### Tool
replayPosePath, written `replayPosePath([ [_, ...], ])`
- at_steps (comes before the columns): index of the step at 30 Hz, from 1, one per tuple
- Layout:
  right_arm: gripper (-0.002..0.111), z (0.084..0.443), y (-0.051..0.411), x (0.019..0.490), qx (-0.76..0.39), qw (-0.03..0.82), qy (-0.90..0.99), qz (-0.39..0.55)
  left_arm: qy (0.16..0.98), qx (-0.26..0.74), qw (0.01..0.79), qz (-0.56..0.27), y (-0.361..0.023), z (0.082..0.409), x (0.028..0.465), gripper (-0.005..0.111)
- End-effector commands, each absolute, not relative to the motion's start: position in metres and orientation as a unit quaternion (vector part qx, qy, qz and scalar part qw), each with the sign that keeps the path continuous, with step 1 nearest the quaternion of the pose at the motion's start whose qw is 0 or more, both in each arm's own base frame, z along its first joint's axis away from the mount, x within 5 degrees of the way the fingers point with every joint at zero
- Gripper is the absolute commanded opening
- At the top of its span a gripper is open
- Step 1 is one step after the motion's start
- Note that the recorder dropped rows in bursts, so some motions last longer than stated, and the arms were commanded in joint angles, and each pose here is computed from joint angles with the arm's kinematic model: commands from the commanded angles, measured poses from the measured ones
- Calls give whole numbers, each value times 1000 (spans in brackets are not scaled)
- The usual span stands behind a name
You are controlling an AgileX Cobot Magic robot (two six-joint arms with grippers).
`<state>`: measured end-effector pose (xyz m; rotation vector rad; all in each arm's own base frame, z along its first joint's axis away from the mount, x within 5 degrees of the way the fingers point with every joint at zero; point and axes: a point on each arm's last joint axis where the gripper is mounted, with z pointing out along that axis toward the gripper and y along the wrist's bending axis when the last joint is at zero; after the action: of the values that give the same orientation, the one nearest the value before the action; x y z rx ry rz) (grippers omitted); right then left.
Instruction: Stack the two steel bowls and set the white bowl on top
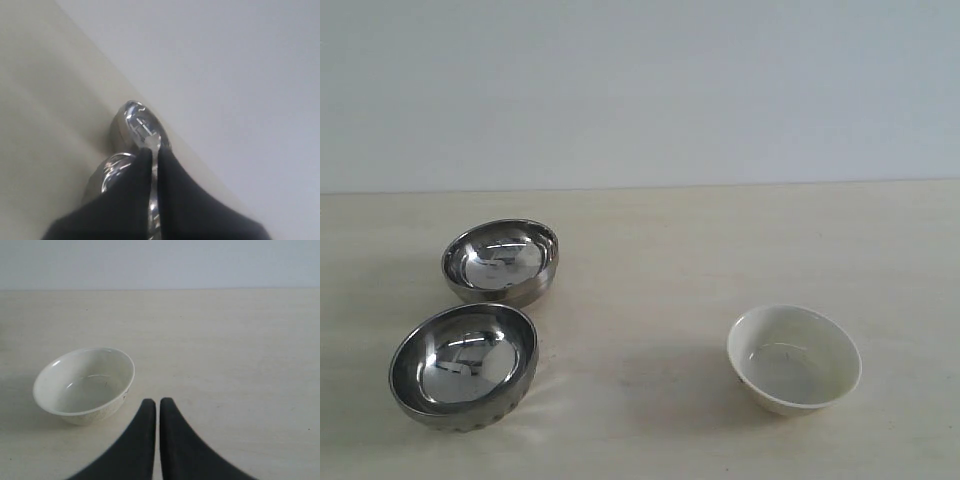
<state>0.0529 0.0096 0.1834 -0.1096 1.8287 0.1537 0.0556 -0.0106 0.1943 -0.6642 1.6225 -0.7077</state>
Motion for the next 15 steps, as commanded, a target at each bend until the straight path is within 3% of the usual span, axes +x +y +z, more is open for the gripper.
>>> replayPosePath([
  [1, 0, 182, 9, 53, -47, 608, 790, 63, 648, -322, 604, -334, -7, 201, 56, 4],
  [4, 0, 182, 9, 53, -47, 608, 790, 63, 615, -350, 607, -361, -4, 205, 57, 4],
  [7, 0, 182, 9, 53, -47, 608, 790, 63, 608, -320, 649, -328, -1, 216, 55, 4],
  [12, 0, 182, 9, 53, -47, 608, 790, 63, 576, -266, 710, -304, -1, 271, 47, 4],
  [15, 0, 182, 9, 53, -47, 608, 790, 63, 613, -215, 707, -281, -6, 311, 55, 4],
])
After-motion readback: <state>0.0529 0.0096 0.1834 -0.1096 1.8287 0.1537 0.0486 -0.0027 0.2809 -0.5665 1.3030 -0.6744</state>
